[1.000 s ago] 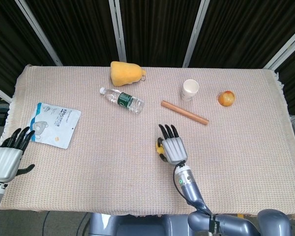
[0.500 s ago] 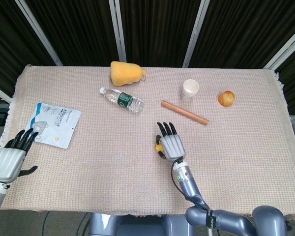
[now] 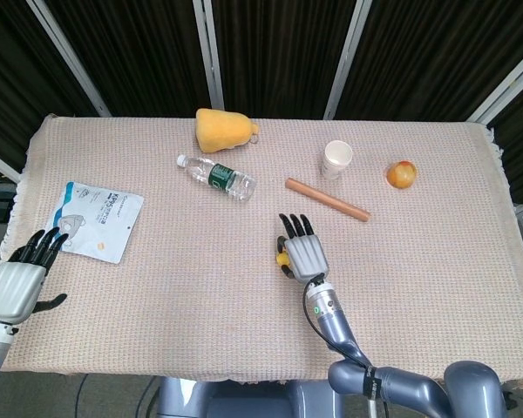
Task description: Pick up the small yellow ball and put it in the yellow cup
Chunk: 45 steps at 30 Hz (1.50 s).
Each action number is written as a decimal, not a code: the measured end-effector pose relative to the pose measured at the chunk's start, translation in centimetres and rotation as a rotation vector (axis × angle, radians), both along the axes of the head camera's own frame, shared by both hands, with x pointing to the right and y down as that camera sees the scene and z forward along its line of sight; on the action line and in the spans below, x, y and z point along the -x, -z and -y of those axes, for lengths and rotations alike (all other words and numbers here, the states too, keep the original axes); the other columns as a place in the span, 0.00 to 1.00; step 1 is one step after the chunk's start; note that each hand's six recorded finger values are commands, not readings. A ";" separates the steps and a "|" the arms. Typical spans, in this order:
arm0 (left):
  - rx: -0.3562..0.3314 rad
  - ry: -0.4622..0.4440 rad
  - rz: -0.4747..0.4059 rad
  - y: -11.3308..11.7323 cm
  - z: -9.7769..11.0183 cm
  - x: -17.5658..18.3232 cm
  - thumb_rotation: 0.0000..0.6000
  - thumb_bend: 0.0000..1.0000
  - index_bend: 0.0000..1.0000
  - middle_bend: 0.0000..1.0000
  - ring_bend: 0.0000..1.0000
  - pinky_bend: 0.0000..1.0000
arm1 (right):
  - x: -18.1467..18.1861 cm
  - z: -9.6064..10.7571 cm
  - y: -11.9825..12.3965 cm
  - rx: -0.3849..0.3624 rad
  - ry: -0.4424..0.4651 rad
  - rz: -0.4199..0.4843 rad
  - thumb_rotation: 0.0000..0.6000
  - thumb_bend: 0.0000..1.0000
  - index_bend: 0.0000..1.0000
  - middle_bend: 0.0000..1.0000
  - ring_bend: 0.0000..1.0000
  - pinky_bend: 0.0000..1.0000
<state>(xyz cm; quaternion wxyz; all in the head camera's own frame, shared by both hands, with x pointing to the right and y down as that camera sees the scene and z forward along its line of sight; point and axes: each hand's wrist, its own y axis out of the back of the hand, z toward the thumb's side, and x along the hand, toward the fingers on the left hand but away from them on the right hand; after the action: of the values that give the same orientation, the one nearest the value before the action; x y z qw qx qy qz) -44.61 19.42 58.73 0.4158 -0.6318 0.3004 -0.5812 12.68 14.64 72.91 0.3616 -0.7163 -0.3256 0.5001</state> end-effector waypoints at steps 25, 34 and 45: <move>0.000 -0.006 -0.009 0.0 0.2 -0.2 1.00 0.00 0.00 0.00 0.00 0.25 | 0.1 0.1 -0.1 0.022 0.013 0.005 1.00 0.12 0.45 0.04 0.00 0.00; 0.000 -0.011 -0.010 0.0 0.3 -0.4 1.00 0.00 0.00 0.00 0.00 0.25 | -0.1 0.7 0.8 0.002 0.024 0.002 1.00 0.10 0.43 0.03 0.00 0.00; 0.009 -0.020 -0.020 -0.1 0.2 -0.6 1.00 0.00 0.00 0.00 0.00 0.25 | -2.5 0.8 2.8 -0.020 0.089 -0.098 1.00 0.00 0.14 0.00 0.00 0.00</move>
<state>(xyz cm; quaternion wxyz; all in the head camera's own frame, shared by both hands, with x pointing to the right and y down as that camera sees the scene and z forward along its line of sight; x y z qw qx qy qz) -44.04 19.25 58.87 0.4159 -0.6423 0.2956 -0.5719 15.19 13.84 70.13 0.4064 -0.7011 -0.2803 0.5145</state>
